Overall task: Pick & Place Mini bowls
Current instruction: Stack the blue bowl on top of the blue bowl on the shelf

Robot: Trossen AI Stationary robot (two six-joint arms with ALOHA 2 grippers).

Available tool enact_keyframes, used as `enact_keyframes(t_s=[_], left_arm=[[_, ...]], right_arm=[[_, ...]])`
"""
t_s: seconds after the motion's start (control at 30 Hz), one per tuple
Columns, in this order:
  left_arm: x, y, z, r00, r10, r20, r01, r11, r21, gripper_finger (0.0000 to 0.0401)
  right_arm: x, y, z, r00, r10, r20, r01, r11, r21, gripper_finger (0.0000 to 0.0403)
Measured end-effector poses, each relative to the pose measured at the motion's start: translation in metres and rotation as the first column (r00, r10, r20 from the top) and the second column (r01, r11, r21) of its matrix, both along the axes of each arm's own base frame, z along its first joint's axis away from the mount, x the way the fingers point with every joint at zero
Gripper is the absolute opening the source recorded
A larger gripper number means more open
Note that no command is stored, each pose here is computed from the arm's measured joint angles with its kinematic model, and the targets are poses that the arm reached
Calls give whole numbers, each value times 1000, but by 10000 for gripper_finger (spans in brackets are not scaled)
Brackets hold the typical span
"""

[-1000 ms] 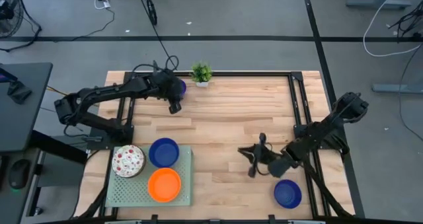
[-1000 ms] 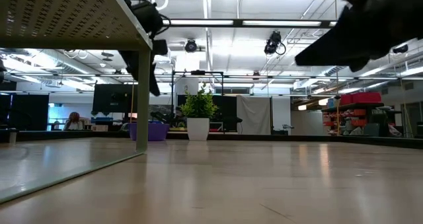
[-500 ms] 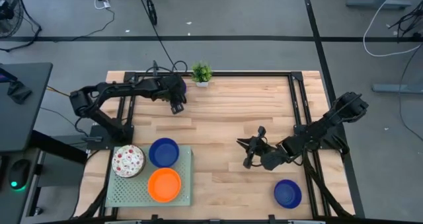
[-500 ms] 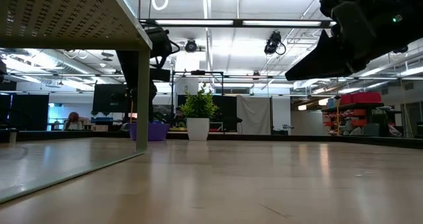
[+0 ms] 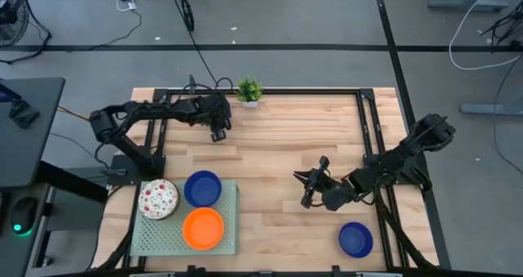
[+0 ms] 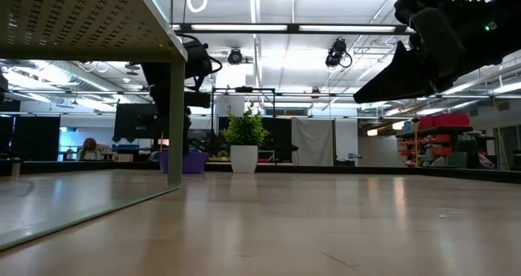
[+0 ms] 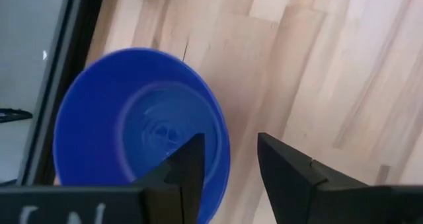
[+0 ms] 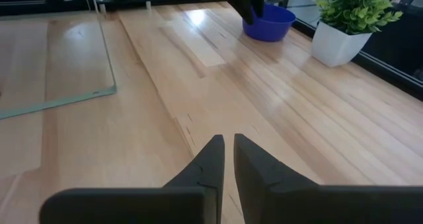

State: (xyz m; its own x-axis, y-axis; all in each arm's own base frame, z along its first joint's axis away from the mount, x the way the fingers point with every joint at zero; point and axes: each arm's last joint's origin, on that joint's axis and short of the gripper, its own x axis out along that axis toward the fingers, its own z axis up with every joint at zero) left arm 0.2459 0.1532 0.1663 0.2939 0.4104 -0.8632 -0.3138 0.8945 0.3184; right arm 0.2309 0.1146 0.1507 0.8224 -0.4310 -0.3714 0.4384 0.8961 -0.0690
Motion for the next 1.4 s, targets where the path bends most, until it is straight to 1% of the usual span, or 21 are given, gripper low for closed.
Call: enact_keyframes(t_s=[0.17,0.27,0.6,0.73,0.9,1.0,1.1,1.17,1.27,1.33,1.4], left_arm=[[-2,2,-6,1000,9,-10,-9,1000,-15,141],[-1,2,-6,1000,5,9,-5,1000,-23,124],[-1,2,-6,1000,8,19,-7,999,-39,11],[0,-1,-5,1000,-17,12,17,999,-34,8],[7,-16,2,998,-68,10,68,998,-3,5],[11,-32,13,993,-118,33,117,993,31,4],[15,-53,31,981,-177,83,170,982,84,4],[16,-67,47,970,-212,122,201,975,98,4],[21,-92,79,934,-286,215,263,956,129,4],[24,-111,100,897,-354,265,327,934,143,4],[27,-132,119,861,-421,285,395,907,146,4]], right_arm=[[0,0,0,1000,-1,1,1,1000,3,36],[0,0,0,1000,-1,1,1,1000,3,36],[0,0,0,1000,10,-2,-10,1000,14,36],[0,1,0,1000,15,0,-15,999,29,36],[0,2,0,1000,19,7,-20,998,54,36],[0,2,0,1000,30,6,-30,998,58,36],[0,2,0,1000,30,7,-31,998,59,36],[1,2,0,1000,31,7,-31,998,59,36],[1,2,0,999,30,11,-31,998,61,36],[1,2,0,999,30,12,-31,998,62,36],[1,3,1,999,31,18,-32,997,66,36]])
